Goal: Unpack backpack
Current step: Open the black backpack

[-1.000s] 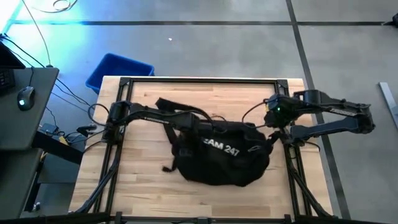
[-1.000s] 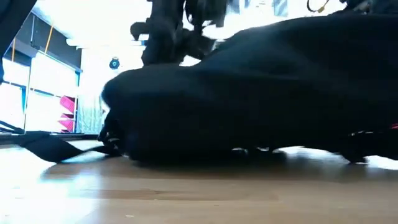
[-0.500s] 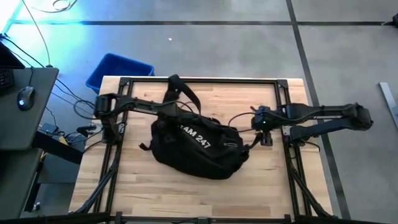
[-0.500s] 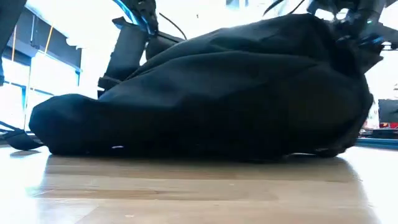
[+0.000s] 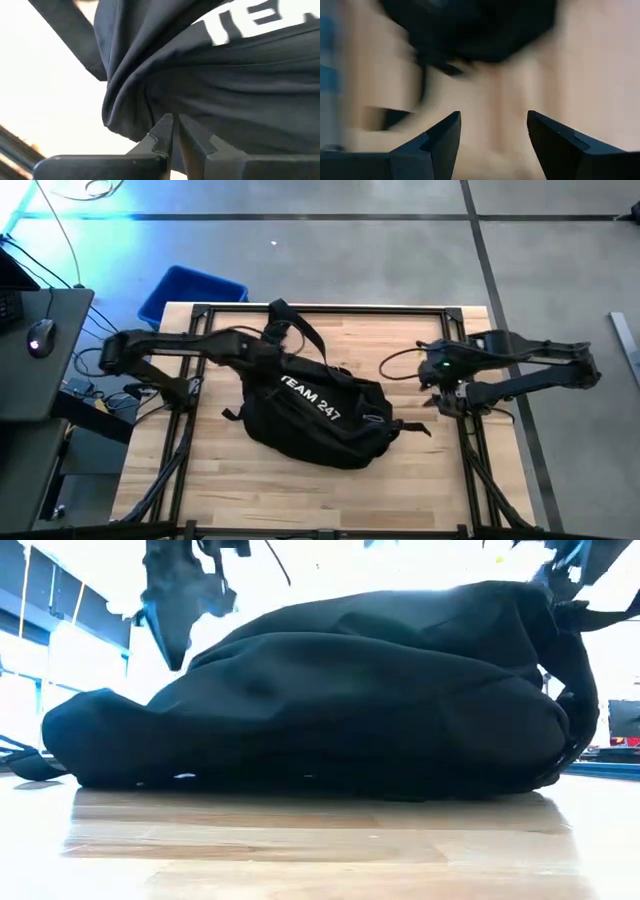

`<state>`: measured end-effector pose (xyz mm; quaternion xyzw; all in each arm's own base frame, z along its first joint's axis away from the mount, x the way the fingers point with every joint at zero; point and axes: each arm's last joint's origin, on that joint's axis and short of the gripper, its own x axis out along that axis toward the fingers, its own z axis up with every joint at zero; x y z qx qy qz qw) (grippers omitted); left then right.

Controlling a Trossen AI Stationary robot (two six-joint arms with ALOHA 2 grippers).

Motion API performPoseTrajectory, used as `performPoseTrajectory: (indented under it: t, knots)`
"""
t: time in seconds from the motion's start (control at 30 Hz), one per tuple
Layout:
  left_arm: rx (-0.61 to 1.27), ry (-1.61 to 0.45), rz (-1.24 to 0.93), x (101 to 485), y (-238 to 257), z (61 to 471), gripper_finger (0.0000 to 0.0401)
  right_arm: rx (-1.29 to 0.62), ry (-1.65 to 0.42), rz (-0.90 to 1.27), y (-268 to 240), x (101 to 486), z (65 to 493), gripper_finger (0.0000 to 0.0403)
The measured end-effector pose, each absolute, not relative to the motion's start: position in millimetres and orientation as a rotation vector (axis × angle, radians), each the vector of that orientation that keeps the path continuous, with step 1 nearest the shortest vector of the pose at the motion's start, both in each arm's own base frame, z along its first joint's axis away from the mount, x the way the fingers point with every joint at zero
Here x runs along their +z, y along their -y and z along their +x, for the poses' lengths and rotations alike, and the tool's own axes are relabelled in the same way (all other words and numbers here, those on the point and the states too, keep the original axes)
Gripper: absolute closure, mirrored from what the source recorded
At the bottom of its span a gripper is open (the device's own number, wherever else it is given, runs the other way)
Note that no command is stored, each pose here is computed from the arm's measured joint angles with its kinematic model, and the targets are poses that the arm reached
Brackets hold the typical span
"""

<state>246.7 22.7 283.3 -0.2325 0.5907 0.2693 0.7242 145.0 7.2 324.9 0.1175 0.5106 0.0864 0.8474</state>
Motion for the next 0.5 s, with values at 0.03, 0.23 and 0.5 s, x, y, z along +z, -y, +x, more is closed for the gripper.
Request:
performPoseTrajectory:
  t: [0.03, 0.23, 0.5]
  knots:
    - [0.561, -1.26, -0.508, 292.3, -21.2, 245.0, 0.0382, 0.201, -1.025, 0.277, -10.3, 325.3, 145.0, 0.019]
    - [0.303, -0.981, -0.366, 327.5, -5.2, 263.8, 0.0368, 0.218, -0.843, 0.346, -32.3, 307.5, 168.2, 0.0189]
    - [0.066, -0.73, -0.251, 321.8, 0.9, 319.1, 0.0358, 0.018, -0.932, 0.332, -61.6, 271.1, 197.7, 0.0163]
